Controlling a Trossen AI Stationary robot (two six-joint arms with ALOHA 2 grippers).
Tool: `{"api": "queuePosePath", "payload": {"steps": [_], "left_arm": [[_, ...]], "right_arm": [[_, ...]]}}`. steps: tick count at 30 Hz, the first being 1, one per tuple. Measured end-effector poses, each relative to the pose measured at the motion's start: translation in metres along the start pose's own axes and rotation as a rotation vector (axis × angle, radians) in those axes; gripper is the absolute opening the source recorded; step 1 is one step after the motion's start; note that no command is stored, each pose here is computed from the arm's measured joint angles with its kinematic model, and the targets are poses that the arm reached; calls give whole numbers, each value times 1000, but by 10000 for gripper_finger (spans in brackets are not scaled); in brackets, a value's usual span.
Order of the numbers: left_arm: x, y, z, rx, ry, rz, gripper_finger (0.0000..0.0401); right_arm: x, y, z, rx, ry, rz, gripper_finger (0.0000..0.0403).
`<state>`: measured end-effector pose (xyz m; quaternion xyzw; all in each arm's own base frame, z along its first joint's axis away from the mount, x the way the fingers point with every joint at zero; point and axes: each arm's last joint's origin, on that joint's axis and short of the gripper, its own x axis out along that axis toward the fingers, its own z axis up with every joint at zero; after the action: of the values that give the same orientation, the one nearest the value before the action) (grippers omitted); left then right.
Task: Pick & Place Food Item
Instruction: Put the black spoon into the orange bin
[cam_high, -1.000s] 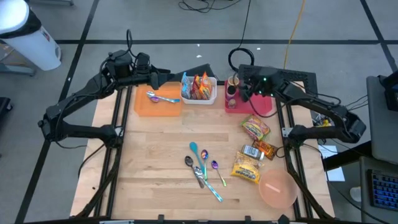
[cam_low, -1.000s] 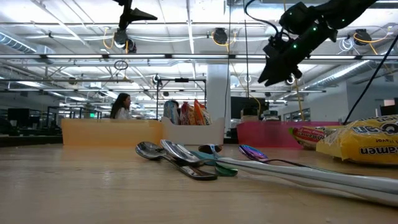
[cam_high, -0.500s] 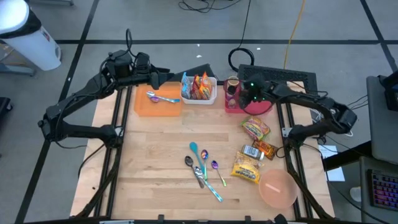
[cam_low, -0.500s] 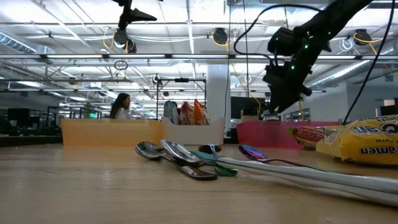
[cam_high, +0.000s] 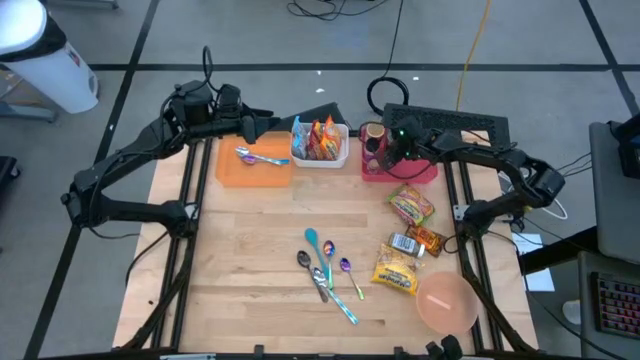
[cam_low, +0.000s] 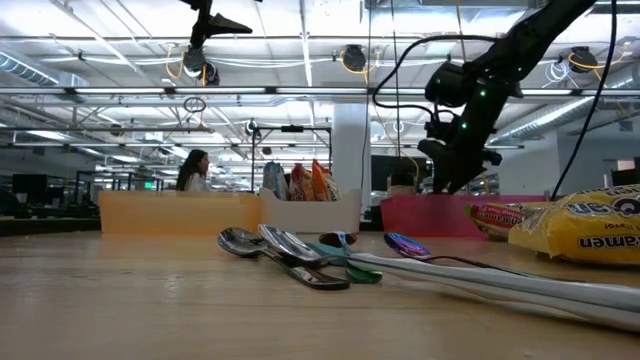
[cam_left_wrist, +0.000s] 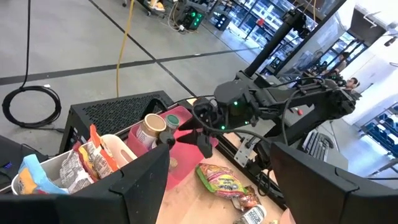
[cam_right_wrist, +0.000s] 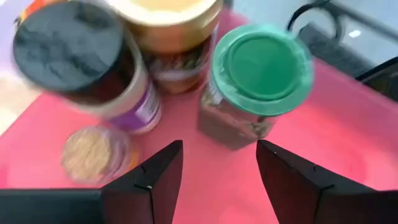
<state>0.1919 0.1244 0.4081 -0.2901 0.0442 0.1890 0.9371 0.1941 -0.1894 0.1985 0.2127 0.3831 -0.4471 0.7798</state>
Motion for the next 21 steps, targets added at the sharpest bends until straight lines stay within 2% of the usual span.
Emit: {"api": "queuePosePath", "payload": {"steps": [7,12,17,21], "left_arm": [[0,0,0,-5,2,1,285],[0,0,-1,-7,5,2,285],[0,1,-4,-18,42,10,285],[0,0,-6,13,89,-48,285]], "right_arm": [[0,-2,3,7,-27,-29,196],[-3,-2,-1,20,5,-17,196],[-9,2,-6,48,72,86,196],[-26,7,-3,8,28,220,196]]}}
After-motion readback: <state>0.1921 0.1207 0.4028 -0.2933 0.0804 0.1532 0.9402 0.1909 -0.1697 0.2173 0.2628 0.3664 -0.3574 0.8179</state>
